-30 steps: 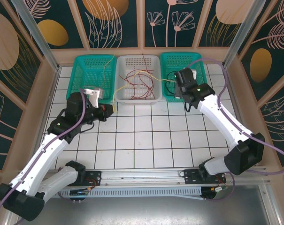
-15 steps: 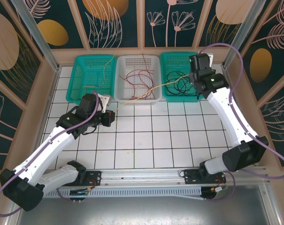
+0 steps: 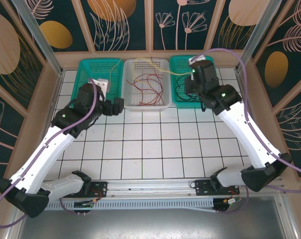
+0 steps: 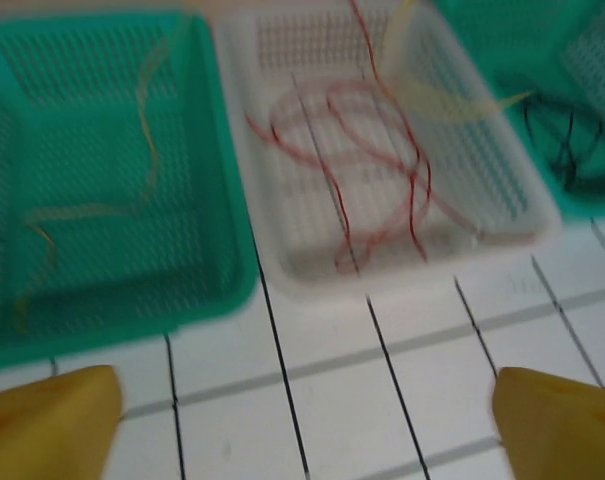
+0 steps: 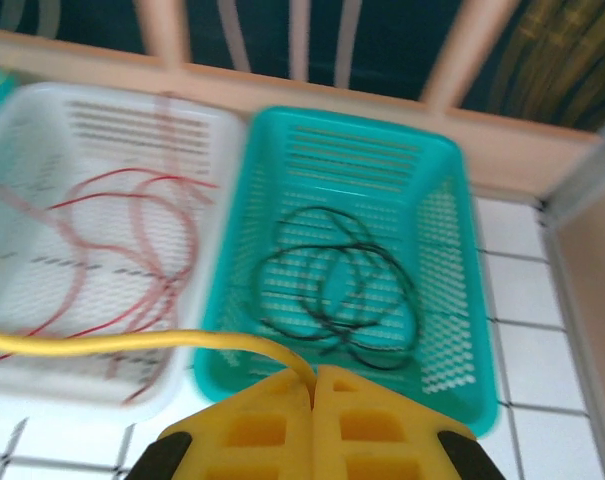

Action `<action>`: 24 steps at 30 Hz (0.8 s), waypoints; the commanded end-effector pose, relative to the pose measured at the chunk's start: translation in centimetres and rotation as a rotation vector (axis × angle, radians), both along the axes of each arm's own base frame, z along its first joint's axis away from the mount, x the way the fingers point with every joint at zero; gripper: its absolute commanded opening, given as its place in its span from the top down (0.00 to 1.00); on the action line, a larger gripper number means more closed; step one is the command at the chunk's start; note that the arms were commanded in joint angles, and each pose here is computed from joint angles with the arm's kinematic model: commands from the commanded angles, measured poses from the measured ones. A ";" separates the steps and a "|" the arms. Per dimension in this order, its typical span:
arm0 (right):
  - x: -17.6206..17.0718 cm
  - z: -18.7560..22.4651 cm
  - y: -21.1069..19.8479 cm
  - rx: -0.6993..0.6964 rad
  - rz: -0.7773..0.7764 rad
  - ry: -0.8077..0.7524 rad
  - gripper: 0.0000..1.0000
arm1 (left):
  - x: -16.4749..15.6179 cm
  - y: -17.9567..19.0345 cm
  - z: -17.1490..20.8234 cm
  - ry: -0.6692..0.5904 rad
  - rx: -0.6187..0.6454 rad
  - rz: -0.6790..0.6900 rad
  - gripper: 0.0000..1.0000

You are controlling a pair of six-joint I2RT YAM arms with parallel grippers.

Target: Untangle the cables

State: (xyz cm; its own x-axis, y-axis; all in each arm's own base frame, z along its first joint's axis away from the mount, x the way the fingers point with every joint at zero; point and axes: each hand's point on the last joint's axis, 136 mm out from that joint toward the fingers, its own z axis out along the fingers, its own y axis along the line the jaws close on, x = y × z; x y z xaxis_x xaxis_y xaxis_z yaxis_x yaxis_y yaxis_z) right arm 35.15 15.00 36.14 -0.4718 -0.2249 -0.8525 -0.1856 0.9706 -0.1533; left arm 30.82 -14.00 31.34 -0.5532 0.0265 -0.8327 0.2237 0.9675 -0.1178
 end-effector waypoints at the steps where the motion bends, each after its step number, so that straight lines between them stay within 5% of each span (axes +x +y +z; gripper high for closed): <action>1: -0.4 1.0 0.7 -0.044 0.018 -0.053 1.00 | 1.8 2.7 6.4 -0.207 0.066 0.124 0.01; 5: -0.7 2.8 1.4 -0.050 0.024 -0.096 1.00 | 2.7 4.7 9.1 -0.277 0.083 0.159 0.01; 10: -1.5 4.6 3.2 -0.029 0.088 -0.136 1.00 | -1.4 -3.3 11.0 -0.453 -0.100 -0.363 0.01; 13: -2.1 5.2 4.1 -0.031 0.122 -0.151 1.00 | -3.1 -5.9 10.4 -0.487 -0.173 -0.540 0.01; 24: -3.7 7.1 6.4 0.006 0.203 -0.171 1.00 | 0.3 -6.0 7.2 -0.456 -0.084 -0.482 0.06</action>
State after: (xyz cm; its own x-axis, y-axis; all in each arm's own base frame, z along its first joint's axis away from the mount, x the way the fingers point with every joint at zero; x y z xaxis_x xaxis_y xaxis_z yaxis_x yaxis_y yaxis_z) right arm 31.61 21.24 41.45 -0.3008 -0.3156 -0.8999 -0.3502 0.9143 -0.2036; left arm 30.92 -20.07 36.65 -0.1868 0.1215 -0.9749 0.6763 0.7356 -0.0379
